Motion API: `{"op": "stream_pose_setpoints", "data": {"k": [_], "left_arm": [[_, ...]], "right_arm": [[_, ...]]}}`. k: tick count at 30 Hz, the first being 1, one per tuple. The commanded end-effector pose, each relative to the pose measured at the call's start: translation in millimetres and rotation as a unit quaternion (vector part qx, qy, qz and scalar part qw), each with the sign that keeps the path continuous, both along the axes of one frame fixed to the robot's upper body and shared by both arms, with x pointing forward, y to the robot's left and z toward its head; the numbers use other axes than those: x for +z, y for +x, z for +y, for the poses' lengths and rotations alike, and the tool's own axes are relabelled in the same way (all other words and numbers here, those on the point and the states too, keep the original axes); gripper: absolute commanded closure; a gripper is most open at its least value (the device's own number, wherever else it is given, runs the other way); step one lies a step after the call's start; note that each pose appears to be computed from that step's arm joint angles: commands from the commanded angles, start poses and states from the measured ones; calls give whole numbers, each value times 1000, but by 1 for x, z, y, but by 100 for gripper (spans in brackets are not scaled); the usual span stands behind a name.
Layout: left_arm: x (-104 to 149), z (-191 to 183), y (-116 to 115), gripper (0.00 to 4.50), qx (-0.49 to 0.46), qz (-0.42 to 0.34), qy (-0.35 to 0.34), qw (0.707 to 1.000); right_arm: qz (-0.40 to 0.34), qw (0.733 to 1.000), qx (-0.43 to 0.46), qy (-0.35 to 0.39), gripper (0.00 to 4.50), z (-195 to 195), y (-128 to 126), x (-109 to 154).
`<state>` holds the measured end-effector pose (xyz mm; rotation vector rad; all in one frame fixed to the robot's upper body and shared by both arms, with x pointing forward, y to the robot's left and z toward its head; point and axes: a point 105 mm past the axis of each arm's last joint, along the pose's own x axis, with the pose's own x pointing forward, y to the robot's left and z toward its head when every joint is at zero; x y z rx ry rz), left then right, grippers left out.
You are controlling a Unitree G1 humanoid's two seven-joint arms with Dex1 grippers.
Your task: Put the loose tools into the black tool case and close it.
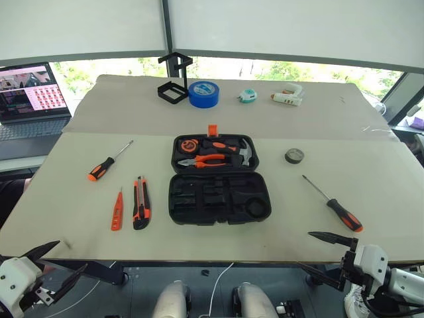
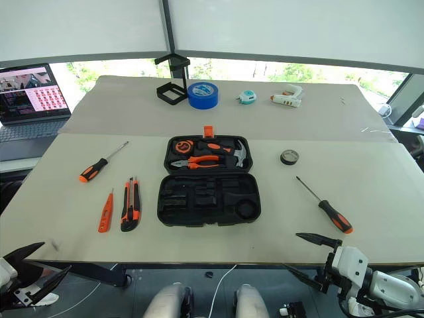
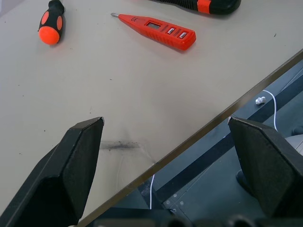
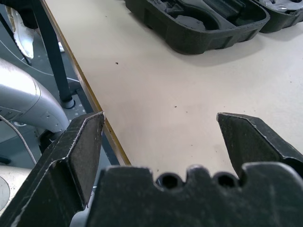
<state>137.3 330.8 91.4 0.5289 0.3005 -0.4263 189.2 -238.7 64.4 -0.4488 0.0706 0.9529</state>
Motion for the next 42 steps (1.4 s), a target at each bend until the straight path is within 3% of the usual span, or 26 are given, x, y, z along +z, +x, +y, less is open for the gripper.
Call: {"op": "stream_pose_setpoints", "data": {"k": [1, 4, 12, 18, 25, 31, 37, 42], "left_arm": [[10, 1, 7, 0, 25, -22, -36, 999], [23, 8, 16, 0, 91, -57, -130, 986], [31, 44, 0, 0, 214, -82, -174, 958], [29, 74, -15, 0, 278, -51, -241, 928], [76, 52, 50, 0, 209, -61, -281, 935], [89, 35, 144, 0, 183, 37, -186, 965], [77, 26, 212, 0, 174, 77, -150, 970], [54, 29, 242, 0, 199, 107, -115, 967]], "right_arm": [[-28, 1000, 3, 3, 8, 4, 10, 10], [-53, 998, -6, 25, 8, 17, 35, 24], [-98, 980, 24, 173, 8, 52, 54, 84], [-165, 966, 39, 194, 8, 77, 67, 126], [-161, 967, 36, 195, 8, 83, 69, 127], [-153, 969, 43, 192, 8, 91, 70, 122], [-160, 967, 40, 192, 8, 99, 74, 125], [-170, 966, 16, 192, 8, 99, 71, 130]]}}
